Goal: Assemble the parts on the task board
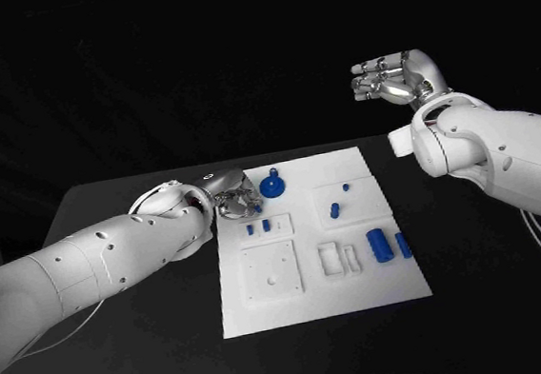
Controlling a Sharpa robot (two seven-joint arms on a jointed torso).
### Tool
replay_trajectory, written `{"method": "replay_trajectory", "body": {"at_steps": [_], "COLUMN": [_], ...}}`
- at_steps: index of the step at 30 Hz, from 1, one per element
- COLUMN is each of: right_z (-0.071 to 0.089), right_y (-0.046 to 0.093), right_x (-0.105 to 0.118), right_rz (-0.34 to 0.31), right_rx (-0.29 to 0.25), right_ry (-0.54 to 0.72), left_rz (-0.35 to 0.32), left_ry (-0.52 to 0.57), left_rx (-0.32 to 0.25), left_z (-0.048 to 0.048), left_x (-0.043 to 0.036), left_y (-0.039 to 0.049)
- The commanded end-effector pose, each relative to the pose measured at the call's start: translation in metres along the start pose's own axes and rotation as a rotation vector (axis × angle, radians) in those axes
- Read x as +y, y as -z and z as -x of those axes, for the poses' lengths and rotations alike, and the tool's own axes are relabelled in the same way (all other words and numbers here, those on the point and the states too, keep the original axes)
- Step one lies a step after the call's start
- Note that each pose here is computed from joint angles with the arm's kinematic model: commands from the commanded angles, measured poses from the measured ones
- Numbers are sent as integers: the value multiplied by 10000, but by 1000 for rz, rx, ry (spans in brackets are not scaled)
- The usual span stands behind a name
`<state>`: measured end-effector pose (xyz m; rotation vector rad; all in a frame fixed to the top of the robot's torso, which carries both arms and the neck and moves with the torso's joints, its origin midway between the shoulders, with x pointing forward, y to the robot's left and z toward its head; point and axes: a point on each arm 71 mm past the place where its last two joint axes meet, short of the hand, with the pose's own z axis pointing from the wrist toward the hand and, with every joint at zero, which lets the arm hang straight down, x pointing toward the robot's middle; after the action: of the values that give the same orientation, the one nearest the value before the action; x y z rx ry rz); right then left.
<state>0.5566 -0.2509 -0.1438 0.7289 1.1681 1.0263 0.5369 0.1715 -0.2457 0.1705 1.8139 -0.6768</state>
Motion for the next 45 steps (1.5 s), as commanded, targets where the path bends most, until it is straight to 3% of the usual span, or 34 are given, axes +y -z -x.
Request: {"method": "replay_trajectory", "body": {"at_steps": [1,18,28,45], "right_z": [-12,-14,-5,-11], "right_y": [1,1,1,2], "right_x": [14,14,11,-6], "right_rz": [13,13,12,0], "right_rx": [10,11,7,22], "right_ry": [-3,-3,-1,0], "left_rz": [-5,10,-3,0], "left_ry": [-19,-27,-9,1], "left_rx": [36,70,16,-16], "left_z": [-64,-118,-78,-47], "left_x": [-18,1,11,48], "left_y": [-2,-11,0,24]}}
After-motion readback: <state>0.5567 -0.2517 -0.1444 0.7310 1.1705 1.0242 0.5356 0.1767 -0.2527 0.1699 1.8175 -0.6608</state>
